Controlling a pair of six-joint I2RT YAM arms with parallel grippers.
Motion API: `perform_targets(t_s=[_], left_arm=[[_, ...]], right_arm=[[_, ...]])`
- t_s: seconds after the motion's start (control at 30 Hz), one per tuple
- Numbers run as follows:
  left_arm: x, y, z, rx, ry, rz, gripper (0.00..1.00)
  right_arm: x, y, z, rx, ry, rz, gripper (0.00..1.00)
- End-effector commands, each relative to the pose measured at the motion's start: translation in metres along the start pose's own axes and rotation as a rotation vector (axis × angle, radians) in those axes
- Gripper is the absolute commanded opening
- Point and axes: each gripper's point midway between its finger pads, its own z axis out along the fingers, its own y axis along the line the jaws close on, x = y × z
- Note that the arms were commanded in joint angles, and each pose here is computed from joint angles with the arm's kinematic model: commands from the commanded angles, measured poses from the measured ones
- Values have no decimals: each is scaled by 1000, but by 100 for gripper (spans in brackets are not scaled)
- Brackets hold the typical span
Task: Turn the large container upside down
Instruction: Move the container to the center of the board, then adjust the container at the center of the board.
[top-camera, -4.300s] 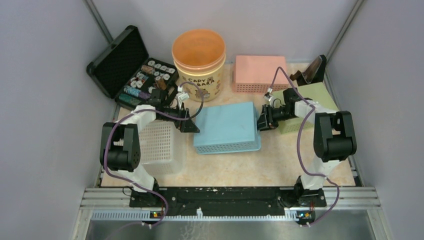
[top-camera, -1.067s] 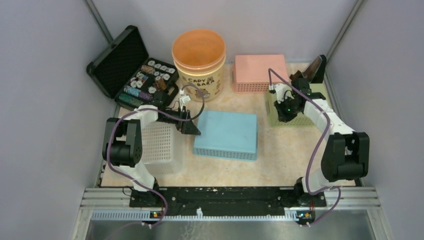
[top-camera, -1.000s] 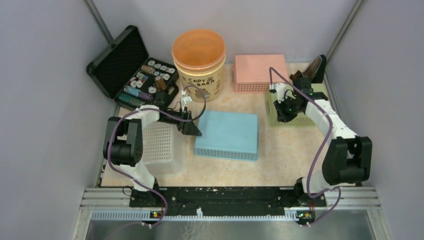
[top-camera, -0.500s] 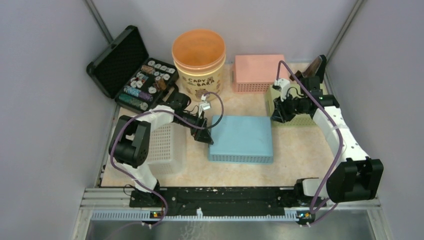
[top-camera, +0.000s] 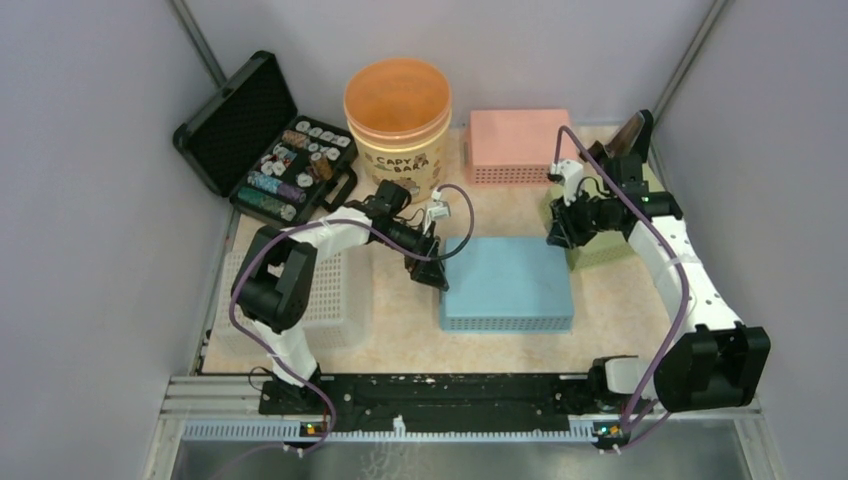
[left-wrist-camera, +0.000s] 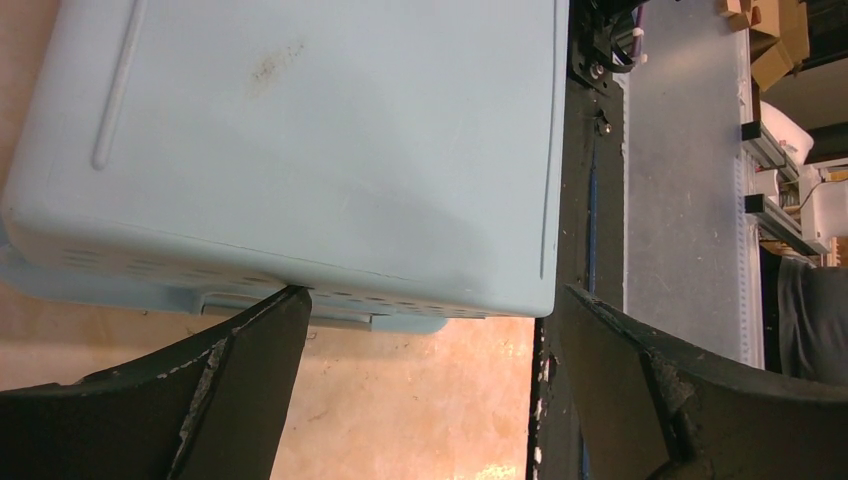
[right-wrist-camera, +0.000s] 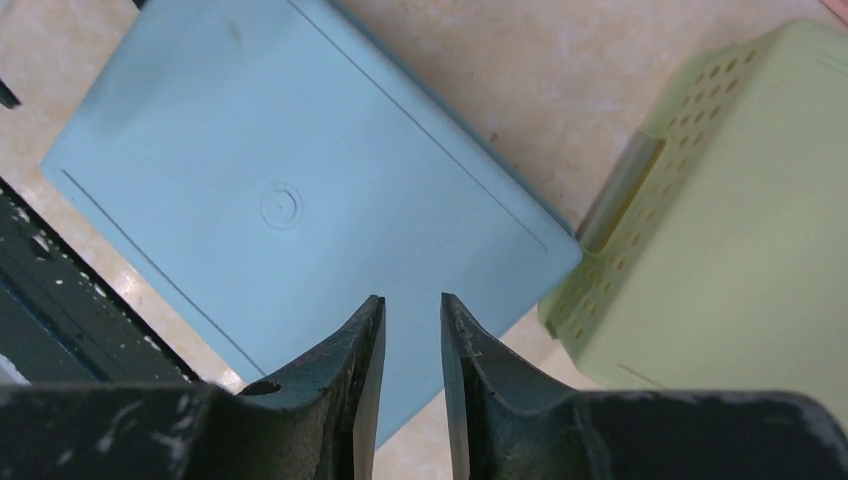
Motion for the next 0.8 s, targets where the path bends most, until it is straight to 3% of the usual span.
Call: perform_targets(t_s=[0.0,0.17,0.37,0.6,0.77], left_arm=[[-12,-1,0,2,-21,31,99],[-11,4,-11,-13,-42,15,99],[-29,7,-35,-55,-99,54,99],[-48,12,-44,-89,-119,85,99],[-84,18,-50,-131,-169,147,99]], right_arm=[[17,-19,-19,159,90,-50,27],[65,-32,-37,239,326,-93,24],[97,-58,-59,387,429,-119,23],[121,-82,-27,408,460,-104,21],[103,-107,-6,463,377,-97,20]])
